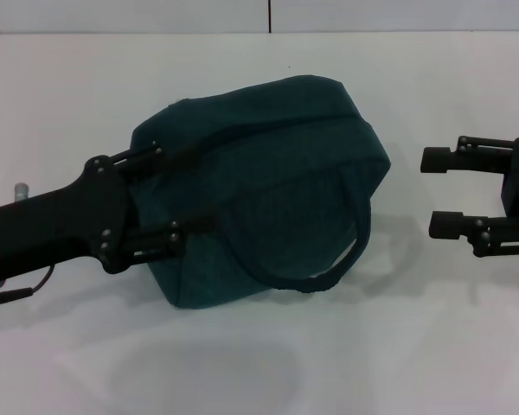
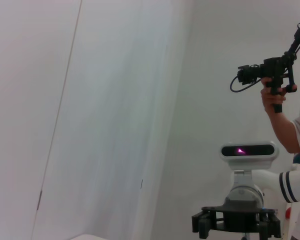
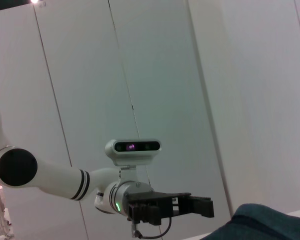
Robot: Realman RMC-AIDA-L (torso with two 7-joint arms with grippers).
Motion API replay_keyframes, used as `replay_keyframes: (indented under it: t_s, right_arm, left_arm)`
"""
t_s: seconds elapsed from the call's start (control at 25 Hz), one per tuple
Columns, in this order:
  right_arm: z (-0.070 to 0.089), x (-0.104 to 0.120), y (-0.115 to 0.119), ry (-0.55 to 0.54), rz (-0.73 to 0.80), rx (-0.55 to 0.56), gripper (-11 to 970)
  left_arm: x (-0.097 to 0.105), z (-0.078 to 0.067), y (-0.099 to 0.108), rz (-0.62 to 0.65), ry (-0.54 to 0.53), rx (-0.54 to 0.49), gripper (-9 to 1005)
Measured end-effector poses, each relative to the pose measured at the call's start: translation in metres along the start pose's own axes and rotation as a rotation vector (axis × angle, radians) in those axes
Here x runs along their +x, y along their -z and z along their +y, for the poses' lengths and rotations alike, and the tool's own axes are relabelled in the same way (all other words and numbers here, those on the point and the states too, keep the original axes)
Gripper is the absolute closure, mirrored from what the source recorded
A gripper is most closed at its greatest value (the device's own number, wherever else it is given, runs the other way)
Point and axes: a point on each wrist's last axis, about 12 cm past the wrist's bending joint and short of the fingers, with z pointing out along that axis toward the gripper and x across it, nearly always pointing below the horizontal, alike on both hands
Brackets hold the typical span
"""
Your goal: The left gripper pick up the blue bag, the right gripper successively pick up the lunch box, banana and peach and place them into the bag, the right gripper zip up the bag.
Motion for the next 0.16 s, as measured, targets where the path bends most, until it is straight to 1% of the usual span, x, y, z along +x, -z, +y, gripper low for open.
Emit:
replay_keyframes:
  t_s: [0.16]
  right_arm:
    - [0.0000, 0.0001, 0.0000, 0.000, 0.000, 0.000, 200]
  left_arm:
    - [-0.0001, 0.0000, 0.0000, 0.000, 0.000, 0.000, 180]
